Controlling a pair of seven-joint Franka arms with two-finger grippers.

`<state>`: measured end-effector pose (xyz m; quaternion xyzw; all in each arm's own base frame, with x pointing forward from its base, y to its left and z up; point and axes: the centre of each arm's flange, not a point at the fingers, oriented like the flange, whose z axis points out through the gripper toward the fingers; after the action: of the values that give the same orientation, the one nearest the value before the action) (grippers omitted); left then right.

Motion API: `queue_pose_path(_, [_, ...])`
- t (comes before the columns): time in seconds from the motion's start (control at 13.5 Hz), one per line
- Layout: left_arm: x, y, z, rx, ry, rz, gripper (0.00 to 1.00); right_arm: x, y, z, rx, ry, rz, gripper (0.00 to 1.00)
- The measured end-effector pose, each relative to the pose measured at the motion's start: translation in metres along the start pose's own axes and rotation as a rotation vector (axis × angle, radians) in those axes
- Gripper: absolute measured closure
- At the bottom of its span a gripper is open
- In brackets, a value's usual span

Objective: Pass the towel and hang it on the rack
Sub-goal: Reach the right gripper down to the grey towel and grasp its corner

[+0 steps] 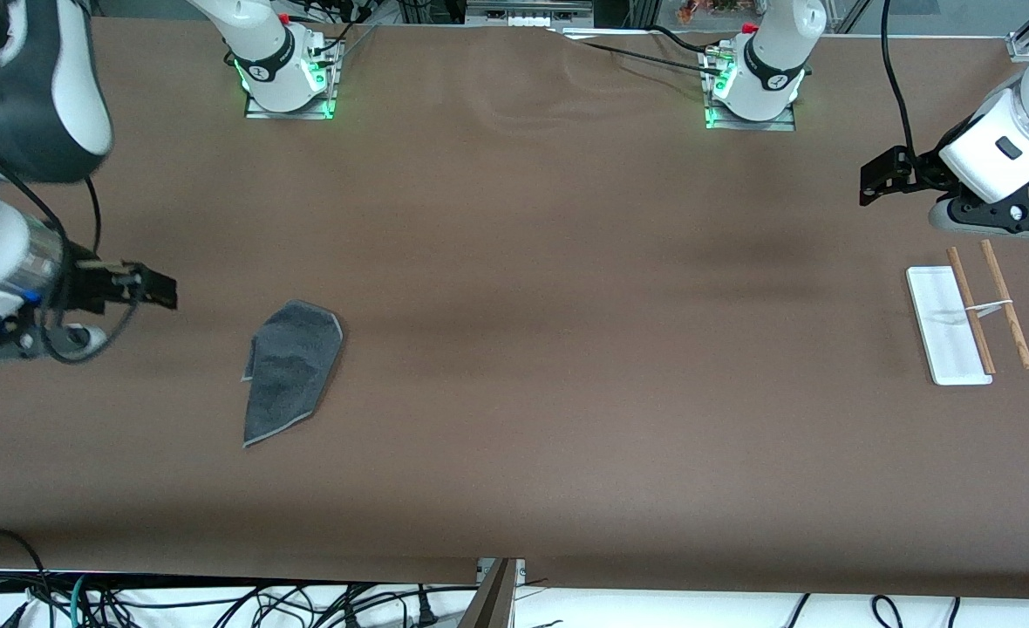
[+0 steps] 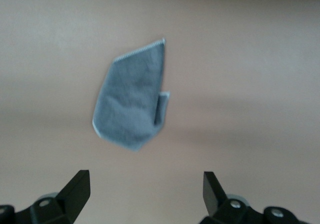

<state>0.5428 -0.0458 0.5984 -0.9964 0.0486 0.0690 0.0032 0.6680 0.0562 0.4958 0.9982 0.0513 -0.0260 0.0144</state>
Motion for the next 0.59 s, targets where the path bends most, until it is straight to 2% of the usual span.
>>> queue_pose_path(0.37, [0.000, 0.000, 0.000, 0.000, -0.001, 0.000, 0.00, 0.055, -0.019, 0.115, 0.002, 0.058, -0.033, 0.00])
queue_pose_path(0.59, [0.000, 0.000, 0.000, 0.000, -0.002, 0.000, 0.00, 0.073, -0.016, 0.173, 0.000, 0.093, -0.049, 0.00])
